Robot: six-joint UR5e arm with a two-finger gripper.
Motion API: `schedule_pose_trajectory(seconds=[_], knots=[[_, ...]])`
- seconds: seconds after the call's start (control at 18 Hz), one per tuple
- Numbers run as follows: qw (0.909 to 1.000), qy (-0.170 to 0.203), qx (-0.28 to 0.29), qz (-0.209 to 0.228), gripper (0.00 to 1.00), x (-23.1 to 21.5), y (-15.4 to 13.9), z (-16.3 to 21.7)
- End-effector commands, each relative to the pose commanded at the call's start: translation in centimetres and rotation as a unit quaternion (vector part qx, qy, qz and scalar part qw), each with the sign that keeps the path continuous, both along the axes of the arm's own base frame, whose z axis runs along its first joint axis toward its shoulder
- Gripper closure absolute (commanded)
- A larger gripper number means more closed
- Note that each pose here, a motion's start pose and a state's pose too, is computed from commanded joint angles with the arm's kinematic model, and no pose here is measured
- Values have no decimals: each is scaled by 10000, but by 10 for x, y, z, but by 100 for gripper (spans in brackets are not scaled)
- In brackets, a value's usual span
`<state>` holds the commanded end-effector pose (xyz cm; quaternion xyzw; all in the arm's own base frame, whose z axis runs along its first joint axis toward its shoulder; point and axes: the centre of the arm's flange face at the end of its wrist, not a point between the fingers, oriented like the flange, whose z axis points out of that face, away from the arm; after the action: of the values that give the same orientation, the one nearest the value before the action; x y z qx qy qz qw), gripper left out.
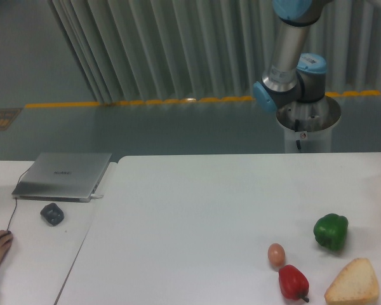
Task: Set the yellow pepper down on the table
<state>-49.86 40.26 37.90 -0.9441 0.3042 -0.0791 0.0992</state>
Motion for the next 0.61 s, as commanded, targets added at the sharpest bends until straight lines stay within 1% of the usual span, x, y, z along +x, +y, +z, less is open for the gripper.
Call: schedule_pose_trajectory(seconds=[0.17,0.28,0.33,0.44,0.5,0.61], knots=[[9995,-48,-103,306,53,6,4,-7],[9996,-41,-191,212,53,12,9,-16],[9992,10,-371,163,53,14,8,-22],[9972,284,-685,-54,53,24,19,-28],[9959,349,-827,-113,53,29,22,-33],[9955,389,-850,-132,53,31,22,-40]])
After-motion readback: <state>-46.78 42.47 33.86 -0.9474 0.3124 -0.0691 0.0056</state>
